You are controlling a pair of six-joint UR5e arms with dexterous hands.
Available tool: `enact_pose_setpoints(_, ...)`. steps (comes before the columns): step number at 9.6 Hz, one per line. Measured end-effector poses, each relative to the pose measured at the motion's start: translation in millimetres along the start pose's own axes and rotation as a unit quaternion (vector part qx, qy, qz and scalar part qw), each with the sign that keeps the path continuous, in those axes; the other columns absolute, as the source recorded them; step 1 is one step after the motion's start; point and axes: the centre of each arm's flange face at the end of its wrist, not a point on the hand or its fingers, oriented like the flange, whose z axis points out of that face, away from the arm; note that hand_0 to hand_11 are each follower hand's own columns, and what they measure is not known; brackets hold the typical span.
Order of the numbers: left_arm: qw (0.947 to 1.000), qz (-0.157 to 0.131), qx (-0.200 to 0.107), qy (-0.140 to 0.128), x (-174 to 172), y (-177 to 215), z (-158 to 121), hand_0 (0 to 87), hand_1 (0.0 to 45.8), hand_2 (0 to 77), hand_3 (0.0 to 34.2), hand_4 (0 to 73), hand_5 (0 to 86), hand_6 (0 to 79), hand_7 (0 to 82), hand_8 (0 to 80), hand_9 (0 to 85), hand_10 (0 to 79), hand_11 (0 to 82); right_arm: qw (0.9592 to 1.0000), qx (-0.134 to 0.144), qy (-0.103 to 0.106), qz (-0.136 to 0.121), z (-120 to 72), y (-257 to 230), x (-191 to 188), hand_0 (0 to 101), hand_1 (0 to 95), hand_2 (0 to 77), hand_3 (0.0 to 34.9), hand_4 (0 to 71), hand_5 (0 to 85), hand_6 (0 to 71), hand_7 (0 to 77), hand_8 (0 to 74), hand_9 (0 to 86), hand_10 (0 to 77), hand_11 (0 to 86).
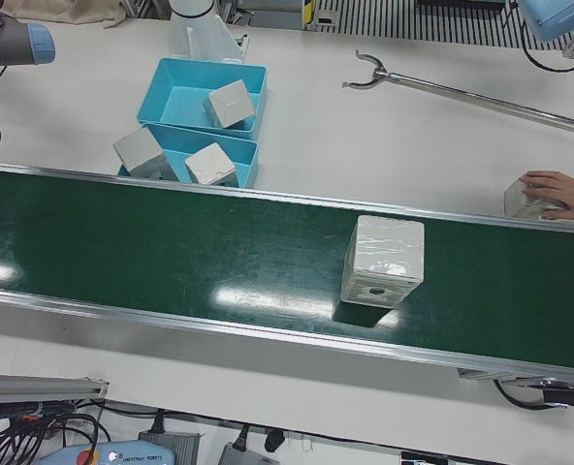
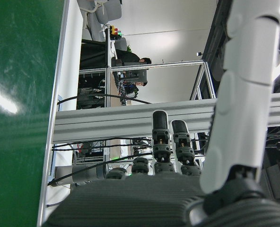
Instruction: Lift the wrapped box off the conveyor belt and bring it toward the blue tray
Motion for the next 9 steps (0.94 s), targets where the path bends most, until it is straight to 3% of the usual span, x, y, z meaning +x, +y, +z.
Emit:
enact_pose_setpoints(5,1.0,0.0,0.0,0.0,0.0,0.0,0.0,0.0,0.0,1.1,0.0,0.0,1.1,0.5,0.5,1.1,0.5,0.5,0.5,0.9999,-0.013,-0.002,0.006,1.1,-3.9,3.4,47,9.3,1.6,0.0,15.8,16.4,10.4,26.2,2.7,5.4,0.0,1.1)
enact_pose_setpoints(9,1.0,0.0,0.0,0.0,0.0,0.0,0.0,0.0,0.0,1.1,0.0,0.0,1.1,0.5,0.5,1.1,0.5,0.5,0.5,0.9997,-0.021,-0.005,0.01,3.4,-3.6,3.9,47,9.3,1.6,0.0,14.2,13.1,8.2,18.0,1.1,2.2,0.0,1.1)
